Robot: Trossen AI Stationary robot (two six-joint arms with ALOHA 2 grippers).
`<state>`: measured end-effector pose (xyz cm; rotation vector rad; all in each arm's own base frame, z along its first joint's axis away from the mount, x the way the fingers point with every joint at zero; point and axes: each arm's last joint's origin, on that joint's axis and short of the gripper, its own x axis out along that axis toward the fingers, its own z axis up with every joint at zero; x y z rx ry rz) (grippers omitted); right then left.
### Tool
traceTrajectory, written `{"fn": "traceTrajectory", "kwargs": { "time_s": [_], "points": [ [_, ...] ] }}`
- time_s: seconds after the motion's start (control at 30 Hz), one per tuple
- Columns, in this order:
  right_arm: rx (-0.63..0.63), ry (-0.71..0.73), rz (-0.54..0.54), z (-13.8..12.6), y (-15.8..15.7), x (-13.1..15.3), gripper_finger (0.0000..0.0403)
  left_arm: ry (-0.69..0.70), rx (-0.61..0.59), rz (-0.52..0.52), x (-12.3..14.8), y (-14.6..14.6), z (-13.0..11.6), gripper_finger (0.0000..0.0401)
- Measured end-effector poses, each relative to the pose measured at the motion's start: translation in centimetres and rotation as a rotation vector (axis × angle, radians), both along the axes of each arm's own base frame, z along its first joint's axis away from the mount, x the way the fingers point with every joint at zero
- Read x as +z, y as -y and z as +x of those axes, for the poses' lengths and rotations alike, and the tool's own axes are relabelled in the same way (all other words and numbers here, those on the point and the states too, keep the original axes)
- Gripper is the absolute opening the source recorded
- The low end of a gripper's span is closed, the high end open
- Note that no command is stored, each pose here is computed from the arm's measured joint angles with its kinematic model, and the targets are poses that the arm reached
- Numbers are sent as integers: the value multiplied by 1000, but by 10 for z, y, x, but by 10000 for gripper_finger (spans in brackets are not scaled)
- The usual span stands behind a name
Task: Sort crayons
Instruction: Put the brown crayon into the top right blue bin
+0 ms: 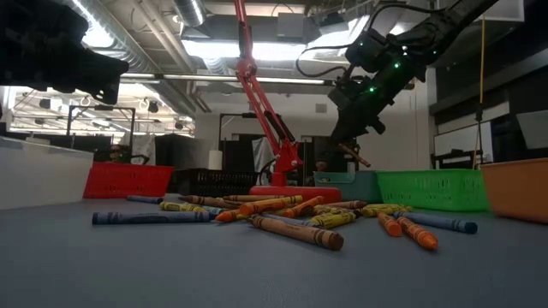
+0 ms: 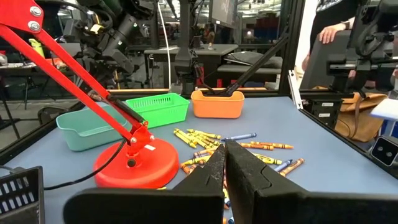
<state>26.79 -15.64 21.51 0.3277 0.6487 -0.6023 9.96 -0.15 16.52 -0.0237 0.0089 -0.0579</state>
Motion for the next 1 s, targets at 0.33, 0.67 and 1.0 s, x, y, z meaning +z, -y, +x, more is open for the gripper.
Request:
{"fn": "traceTrajectory", "kwargs": {
  "time_s": [0.33, 0.67, 1.0],
  "points": [
    [7, 2, 6, 0, 0, 0, 66, 180, 0, 0, 17, 0, -1, 0],
    [2, 5, 11, 0, 0, 0, 123, 337, -1, 1, 32, 0, -5, 0],
    [1, 6, 12, 0, 0, 0, 124, 434, -1, 0, 43, 0, 0, 51]
  ]
}}
